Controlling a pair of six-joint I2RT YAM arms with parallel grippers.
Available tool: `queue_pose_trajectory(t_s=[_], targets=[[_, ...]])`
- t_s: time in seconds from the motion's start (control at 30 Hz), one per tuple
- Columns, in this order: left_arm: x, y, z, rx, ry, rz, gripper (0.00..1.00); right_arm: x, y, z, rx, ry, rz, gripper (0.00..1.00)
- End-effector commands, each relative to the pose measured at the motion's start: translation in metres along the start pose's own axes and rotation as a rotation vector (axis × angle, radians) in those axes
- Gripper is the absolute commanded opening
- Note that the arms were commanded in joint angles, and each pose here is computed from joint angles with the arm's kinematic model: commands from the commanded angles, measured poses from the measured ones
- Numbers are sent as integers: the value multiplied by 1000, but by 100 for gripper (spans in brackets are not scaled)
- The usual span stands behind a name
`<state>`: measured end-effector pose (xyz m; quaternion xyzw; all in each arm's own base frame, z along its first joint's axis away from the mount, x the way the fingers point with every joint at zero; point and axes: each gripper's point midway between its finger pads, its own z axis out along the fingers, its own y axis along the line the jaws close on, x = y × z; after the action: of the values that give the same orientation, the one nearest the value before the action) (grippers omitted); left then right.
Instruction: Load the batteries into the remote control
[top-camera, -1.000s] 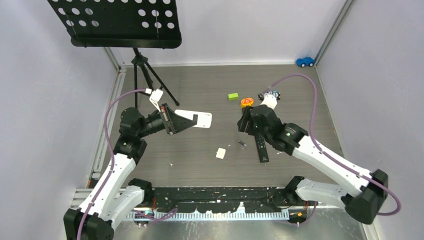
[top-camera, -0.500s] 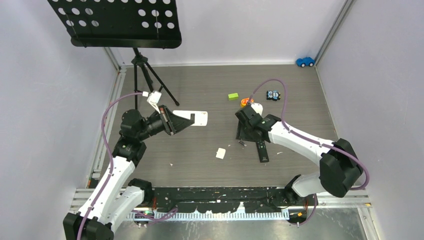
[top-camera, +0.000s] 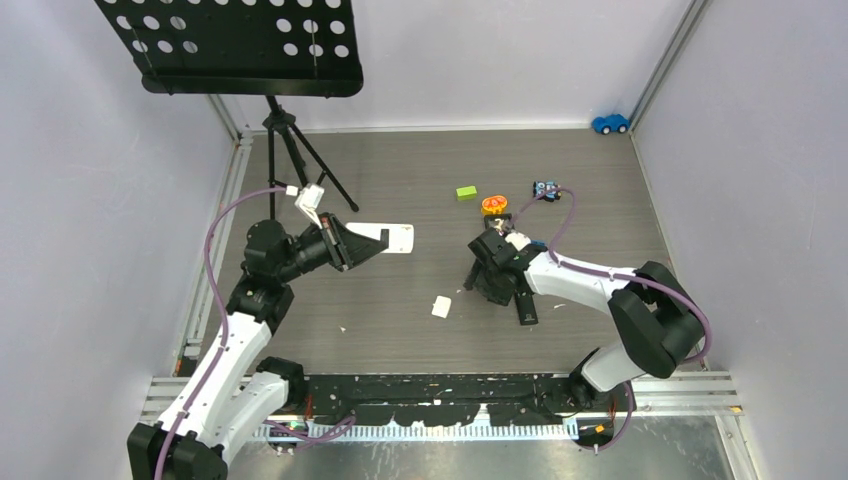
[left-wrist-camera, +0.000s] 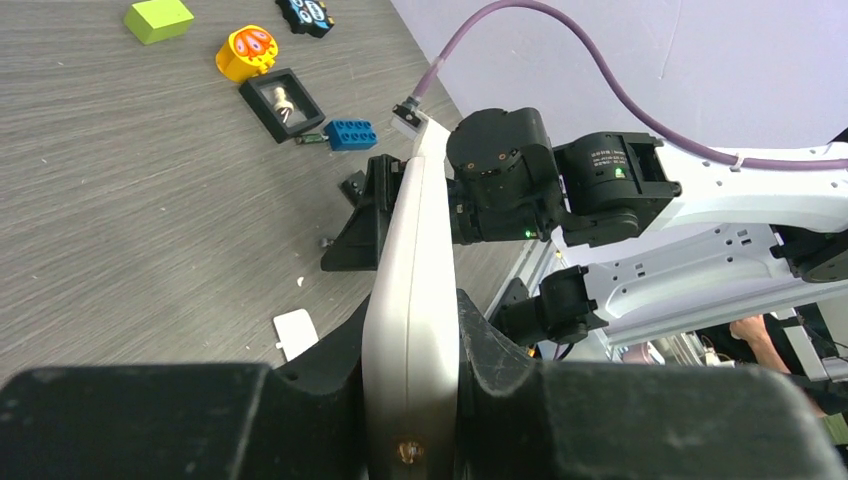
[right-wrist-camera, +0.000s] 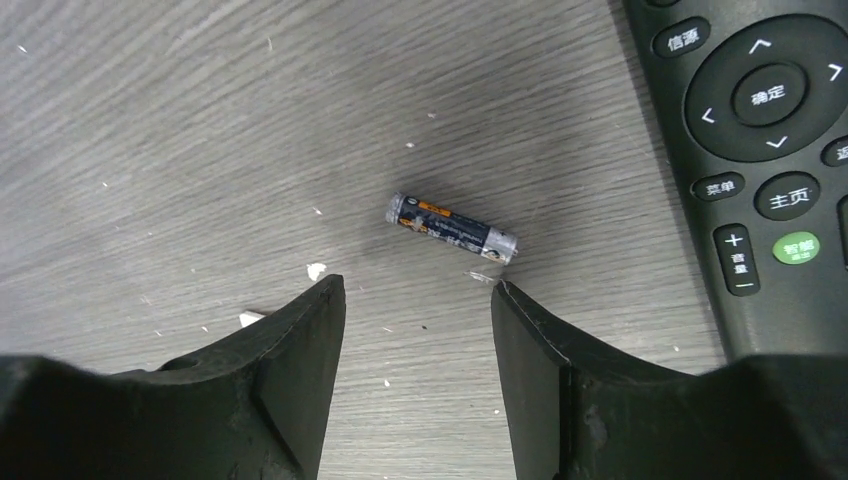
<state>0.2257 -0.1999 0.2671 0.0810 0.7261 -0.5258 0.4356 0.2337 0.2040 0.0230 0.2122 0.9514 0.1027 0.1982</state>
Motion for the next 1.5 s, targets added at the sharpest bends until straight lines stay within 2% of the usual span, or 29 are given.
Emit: queue_pose_trajectory(t_s=[0.0,0.7,0.8,0.93,1.0,1.07,1.27,1.47], targets=[[-2,2,1,-6,-14,18,0,-16,4,6,5,-77,90,61],[-1,2,-2,-21,-11,19,0,-48,-37,37,299,-211,-24,61],[-1,2,-2,-22,-11,19,0,-49,-36,39,305,-205,-55,50],[-1,1,-2,-22,-10,23,0,-46,-31,38,286,-173,-90,27],[-1,3,-2,-26,-11,22,0,-45,-30,36,280,-163,-97,22],[-1,3,-2,-27,-12,19,0,-44,-31,33,278,-160,-104,22],[-1,3,-2,-25,-11,18,0,-43,-30,26,269,-142,-123,38],[-1,4,-2,-31,-11,14,0,-32,-36,21,248,-104,-110,37]])
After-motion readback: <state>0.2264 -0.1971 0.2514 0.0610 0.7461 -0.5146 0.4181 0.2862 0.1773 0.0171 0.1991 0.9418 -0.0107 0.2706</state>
